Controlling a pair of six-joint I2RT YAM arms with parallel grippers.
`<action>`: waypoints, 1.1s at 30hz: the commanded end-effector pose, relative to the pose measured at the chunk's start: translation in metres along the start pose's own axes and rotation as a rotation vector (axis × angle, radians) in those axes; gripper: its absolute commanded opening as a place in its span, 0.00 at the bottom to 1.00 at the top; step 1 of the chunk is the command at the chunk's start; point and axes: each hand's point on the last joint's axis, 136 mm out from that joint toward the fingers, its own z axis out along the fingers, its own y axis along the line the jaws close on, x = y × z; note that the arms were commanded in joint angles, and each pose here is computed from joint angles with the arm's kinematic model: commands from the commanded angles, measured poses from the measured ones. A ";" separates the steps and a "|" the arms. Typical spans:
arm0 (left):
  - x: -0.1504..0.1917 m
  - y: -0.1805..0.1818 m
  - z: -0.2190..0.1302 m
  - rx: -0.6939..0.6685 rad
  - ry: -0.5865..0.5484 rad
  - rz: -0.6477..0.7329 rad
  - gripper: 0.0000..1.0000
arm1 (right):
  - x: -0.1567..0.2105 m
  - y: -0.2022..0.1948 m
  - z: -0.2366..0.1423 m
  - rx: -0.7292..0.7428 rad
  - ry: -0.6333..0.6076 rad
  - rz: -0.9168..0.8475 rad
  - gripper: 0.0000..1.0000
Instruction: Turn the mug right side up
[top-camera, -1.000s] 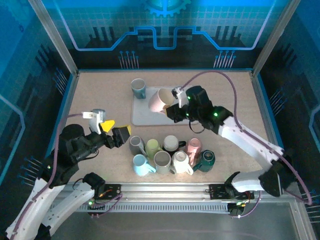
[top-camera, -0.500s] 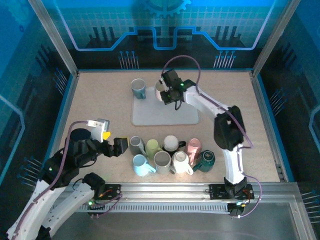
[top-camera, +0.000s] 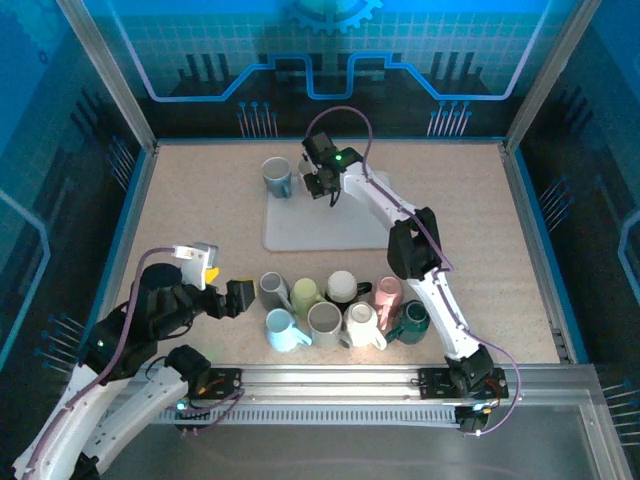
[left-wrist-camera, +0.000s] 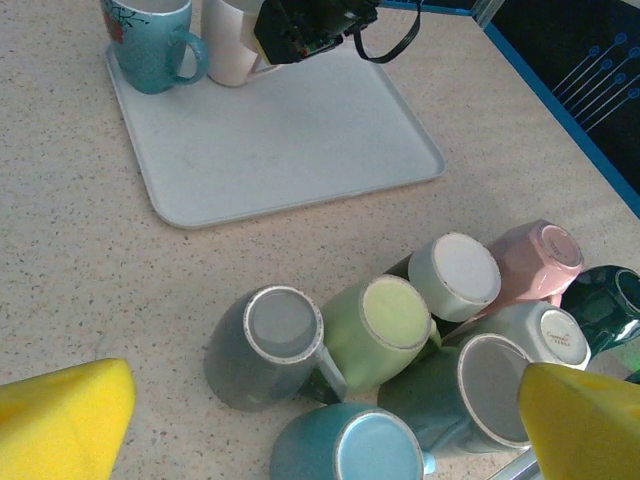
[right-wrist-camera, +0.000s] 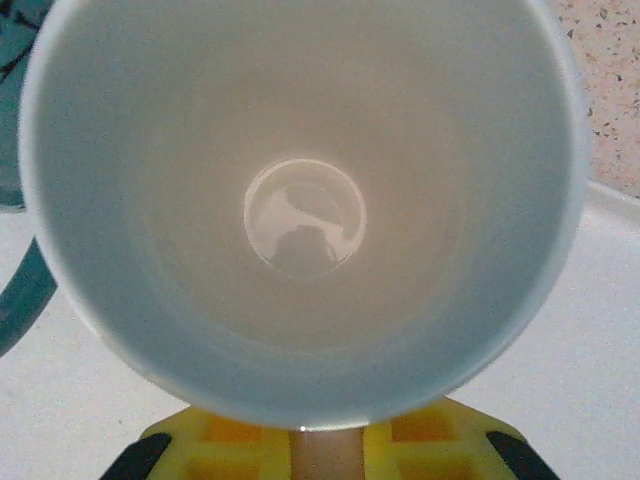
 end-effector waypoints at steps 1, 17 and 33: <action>-0.001 0.002 -0.002 -0.010 -0.024 0.017 0.99 | -0.006 -0.004 0.005 0.011 -0.010 0.025 0.00; -0.002 0.005 -0.001 -0.023 -0.030 0.017 0.99 | -0.016 0.004 0.008 -0.036 -0.043 0.034 0.33; -0.004 0.025 0.004 -0.152 -0.010 -0.043 0.99 | -0.036 0.002 -0.103 -0.100 -0.239 0.048 0.55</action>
